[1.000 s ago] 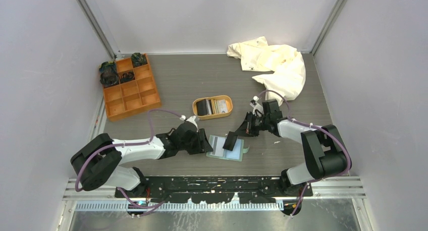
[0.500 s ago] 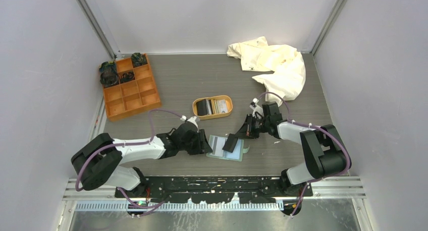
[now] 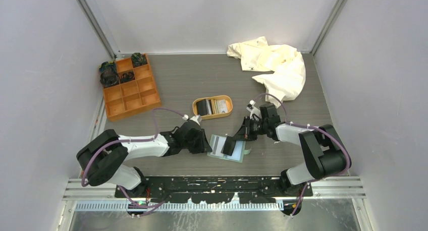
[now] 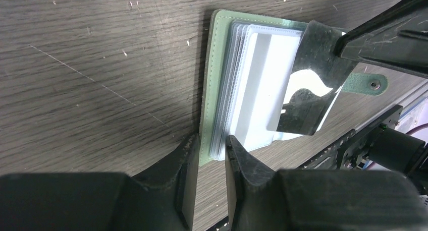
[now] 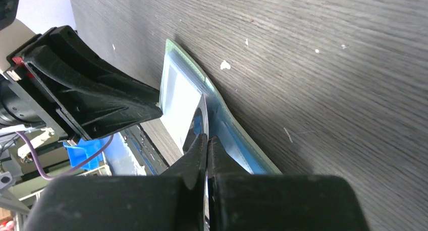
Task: Put the credit cards into the card holder
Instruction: Insert the credit card into the card holder.
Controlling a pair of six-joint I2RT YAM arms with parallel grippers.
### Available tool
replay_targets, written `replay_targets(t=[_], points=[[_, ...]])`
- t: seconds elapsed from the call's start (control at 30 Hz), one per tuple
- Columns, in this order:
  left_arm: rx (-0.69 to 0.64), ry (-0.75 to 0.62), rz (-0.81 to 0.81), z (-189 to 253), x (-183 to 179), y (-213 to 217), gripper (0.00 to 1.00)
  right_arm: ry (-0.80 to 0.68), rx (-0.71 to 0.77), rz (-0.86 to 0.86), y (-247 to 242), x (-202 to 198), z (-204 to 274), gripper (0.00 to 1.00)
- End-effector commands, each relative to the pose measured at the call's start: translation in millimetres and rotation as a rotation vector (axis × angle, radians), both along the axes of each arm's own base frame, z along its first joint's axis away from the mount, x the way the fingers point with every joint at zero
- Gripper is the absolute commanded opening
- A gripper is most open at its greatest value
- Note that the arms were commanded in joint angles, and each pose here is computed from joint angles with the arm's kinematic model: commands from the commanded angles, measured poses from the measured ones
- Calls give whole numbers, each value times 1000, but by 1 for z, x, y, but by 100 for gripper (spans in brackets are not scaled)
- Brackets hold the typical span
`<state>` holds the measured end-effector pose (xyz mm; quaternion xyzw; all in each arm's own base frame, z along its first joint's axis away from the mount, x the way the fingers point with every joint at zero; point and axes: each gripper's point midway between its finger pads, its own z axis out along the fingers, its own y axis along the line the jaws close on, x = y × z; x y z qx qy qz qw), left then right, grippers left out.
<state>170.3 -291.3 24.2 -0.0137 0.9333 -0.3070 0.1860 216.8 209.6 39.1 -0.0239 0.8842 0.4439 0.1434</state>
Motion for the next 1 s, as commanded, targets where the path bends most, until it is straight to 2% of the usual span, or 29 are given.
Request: replay_targets(t=[0.0, 0.37, 0.97], points=[[74, 19, -6, -16, -4, 10, 24, -44, 0, 20, 1, -1, -1, 1], [64, 7, 1, -11, -2, 9, 23, 73, 1, -44, -6, -14, -14, 1], [46, 12, -37, -10, -1, -2, 23, 151, -11, -119, -5, -2, -26, 1]])
